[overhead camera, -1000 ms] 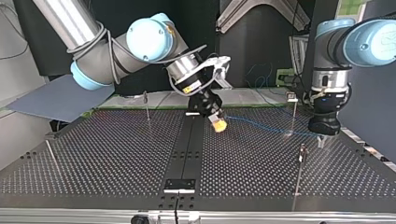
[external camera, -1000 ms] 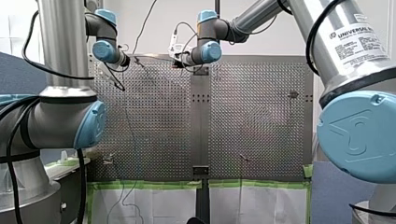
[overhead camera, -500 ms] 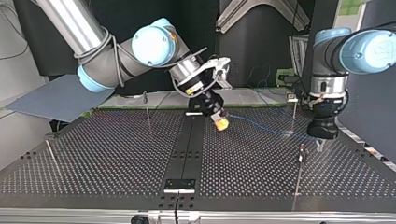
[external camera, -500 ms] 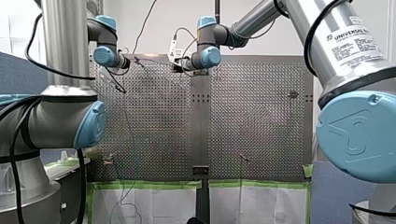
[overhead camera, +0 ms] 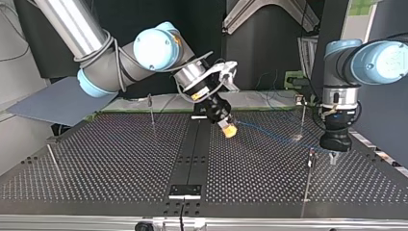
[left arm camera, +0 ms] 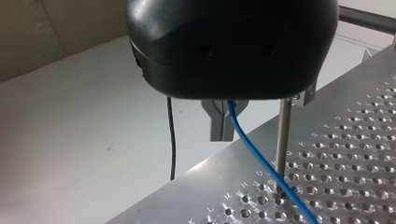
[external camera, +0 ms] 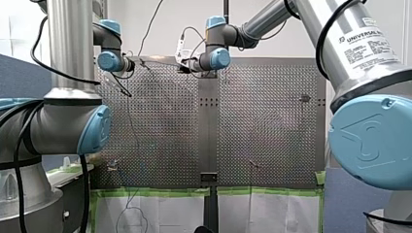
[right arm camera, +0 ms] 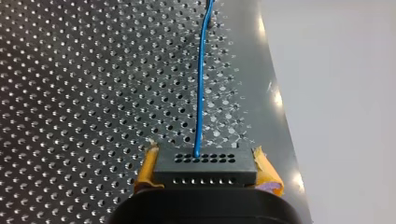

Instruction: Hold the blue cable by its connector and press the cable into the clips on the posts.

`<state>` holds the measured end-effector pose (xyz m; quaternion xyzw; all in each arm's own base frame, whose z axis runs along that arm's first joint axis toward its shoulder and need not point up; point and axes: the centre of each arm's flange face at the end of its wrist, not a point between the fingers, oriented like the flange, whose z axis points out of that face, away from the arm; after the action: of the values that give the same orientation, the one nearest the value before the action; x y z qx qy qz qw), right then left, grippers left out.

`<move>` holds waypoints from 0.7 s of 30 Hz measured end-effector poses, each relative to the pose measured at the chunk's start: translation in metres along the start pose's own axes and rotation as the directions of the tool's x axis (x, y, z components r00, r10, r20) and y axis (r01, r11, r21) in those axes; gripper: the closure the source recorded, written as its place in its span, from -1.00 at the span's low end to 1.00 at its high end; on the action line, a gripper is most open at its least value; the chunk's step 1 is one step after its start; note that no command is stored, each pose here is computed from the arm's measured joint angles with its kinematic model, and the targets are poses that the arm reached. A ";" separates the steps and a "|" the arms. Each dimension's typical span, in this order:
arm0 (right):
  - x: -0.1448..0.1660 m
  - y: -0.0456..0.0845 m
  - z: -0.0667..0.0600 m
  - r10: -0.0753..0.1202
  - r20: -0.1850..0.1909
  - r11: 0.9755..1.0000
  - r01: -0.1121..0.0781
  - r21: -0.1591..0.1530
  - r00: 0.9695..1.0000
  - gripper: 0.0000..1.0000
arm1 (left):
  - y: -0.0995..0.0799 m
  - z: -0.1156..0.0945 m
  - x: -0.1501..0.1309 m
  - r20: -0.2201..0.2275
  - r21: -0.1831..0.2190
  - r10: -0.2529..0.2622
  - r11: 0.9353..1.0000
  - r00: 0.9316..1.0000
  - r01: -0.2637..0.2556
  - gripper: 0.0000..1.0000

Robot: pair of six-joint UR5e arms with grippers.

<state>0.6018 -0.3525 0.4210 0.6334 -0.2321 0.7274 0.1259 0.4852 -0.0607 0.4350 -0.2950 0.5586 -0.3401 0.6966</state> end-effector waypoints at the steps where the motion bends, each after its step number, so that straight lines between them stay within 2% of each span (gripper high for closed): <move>1: 0.001 0.001 0.000 -0.001 -0.002 1.000 0.001 -0.001 1.000 1.00 | 0.000 0.000 -0.001 0.000 0.002 0.000 1.000 1.000 0.000 1.00; 12: 0.007 0.019 0.001 -0.004 -0.013 0.999 0.004 -0.032 1.000 1.00 | 0.006 0.009 0.000 -0.010 -0.001 0.007 1.000 1.000 -0.007 1.00; 21: 0.009 0.029 0.000 -0.008 -0.017 0.998 0.007 -0.056 1.000 1.00 | 0.007 0.018 0.002 -0.032 0.010 0.015 1.000 0.999 -0.015 1.00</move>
<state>0.5869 -0.3782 0.4243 0.6241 -0.2491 0.7256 0.1483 0.5042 -0.0578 0.4323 -0.2818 0.5700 -0.3423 0.6917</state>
